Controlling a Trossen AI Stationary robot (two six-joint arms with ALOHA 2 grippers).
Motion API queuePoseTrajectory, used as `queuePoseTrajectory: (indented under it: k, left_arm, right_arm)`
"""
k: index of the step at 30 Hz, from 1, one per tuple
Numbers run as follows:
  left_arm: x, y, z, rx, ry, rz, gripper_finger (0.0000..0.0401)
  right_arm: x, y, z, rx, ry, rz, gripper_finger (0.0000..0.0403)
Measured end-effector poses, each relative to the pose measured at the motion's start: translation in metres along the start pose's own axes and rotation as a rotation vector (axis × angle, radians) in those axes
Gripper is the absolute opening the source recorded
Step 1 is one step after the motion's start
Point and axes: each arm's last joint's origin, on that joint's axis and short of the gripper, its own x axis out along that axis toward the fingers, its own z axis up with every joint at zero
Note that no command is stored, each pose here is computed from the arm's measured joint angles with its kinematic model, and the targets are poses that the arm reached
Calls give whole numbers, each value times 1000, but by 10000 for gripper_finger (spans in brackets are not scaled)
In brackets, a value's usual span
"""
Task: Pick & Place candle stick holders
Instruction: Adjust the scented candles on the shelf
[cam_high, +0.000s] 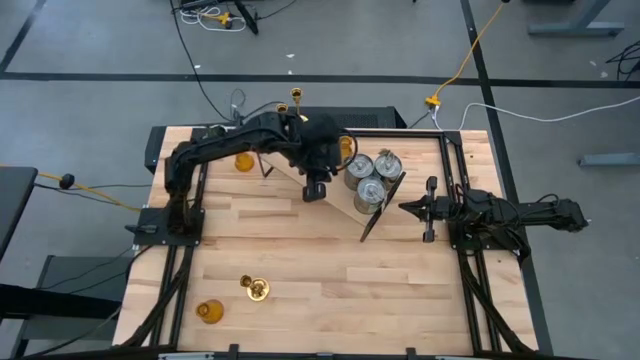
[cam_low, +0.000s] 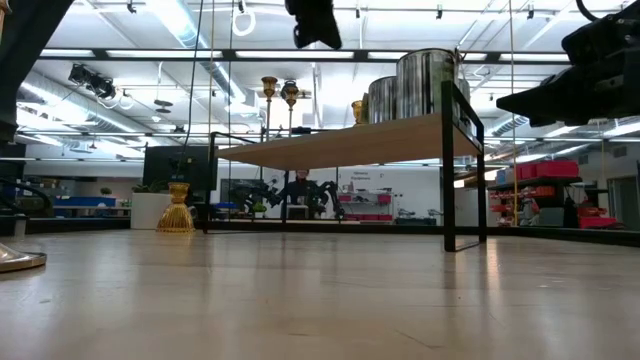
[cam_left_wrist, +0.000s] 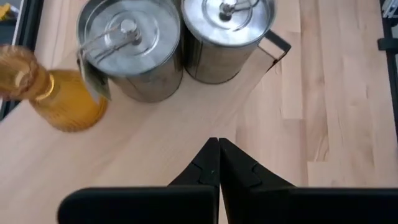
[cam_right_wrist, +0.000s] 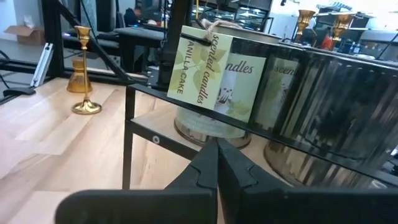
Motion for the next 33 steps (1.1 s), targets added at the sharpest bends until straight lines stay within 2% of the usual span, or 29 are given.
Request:
queuePoseTrajectory:
  k: [7,13,16,19,21,24,33]
  left_arm:
    - [-30,-2,-4,-21,-54,24,3]
    - [-56,-4,-7,-91,-127,75,7]
    - [-63,-6,-8,-100,-145,99,11]
    - [-70,-7,-9,-110,-159,121,9]
    - [-74,-8,-10,-107,-173,130,7]
    - [-77,-8,-9,-104,-192,130,5]
    - [-79,-8,-9,-103,-205,147,15]
  right_arm:
    - [0,0,1,23,-13,0,3]
    - [0,0,5,197,-55,33,3]
    - [0,-1,10,228,-106,13,3]
    - [-1,-4,17,311,-169,-14,3]
    - [-3,-7,25,359,-180,-62,3]
    - [-6,-13,44,369,-181,-126,3]
    - [-10,-28,107,297,20,-237,3]
